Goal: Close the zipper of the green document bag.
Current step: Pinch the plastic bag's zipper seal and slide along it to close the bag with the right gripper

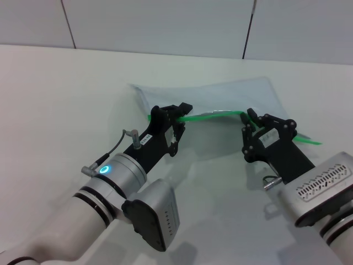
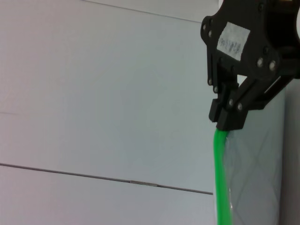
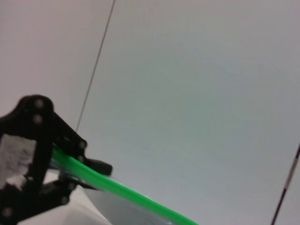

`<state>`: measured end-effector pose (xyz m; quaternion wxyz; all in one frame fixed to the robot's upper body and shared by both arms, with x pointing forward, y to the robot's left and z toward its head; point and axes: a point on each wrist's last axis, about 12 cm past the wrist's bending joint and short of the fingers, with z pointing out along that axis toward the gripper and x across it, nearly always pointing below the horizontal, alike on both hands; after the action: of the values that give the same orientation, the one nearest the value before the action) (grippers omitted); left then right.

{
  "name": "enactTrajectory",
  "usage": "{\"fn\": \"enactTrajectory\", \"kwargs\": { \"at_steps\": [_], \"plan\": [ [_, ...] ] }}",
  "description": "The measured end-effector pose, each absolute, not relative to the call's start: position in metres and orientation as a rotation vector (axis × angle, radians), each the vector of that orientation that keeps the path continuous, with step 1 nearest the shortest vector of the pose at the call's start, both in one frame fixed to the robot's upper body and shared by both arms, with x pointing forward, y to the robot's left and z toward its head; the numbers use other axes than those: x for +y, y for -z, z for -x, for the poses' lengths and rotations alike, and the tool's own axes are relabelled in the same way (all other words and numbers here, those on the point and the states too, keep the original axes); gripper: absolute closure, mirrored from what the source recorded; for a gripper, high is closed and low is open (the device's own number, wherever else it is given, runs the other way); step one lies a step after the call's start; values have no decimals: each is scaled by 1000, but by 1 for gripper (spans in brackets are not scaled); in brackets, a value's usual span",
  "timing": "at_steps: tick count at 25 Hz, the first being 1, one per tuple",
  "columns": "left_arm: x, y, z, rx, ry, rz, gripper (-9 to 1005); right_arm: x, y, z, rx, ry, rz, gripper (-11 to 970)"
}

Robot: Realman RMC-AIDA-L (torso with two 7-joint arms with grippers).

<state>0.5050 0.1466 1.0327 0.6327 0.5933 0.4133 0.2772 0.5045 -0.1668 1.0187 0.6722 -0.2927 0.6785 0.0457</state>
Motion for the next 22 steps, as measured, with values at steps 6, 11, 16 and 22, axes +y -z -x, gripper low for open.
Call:
{"fn": "enactTrajectory", "kwargs": {
  "at_steps": [6, 11, 16, 22],
  "plan": [
    [147, -1032, -505, 945, -634, -1361, 934, -172, -1017, -506, 1538, -83, 653, 881],
    [147, -1032, -505, 945, -634, -1364, 933, -175, -1015, -506, 1545, -75, 649, 881],
    [147, -1032, -505, 945, -633, -1364, 933, -181, -1014, -507, 1564, -60, 611, 881],
    [147, -1032, -505, 946, -633, -1365, 932, -189, -1012, -508, 1577, -31, 573, 881]
  ]
}}
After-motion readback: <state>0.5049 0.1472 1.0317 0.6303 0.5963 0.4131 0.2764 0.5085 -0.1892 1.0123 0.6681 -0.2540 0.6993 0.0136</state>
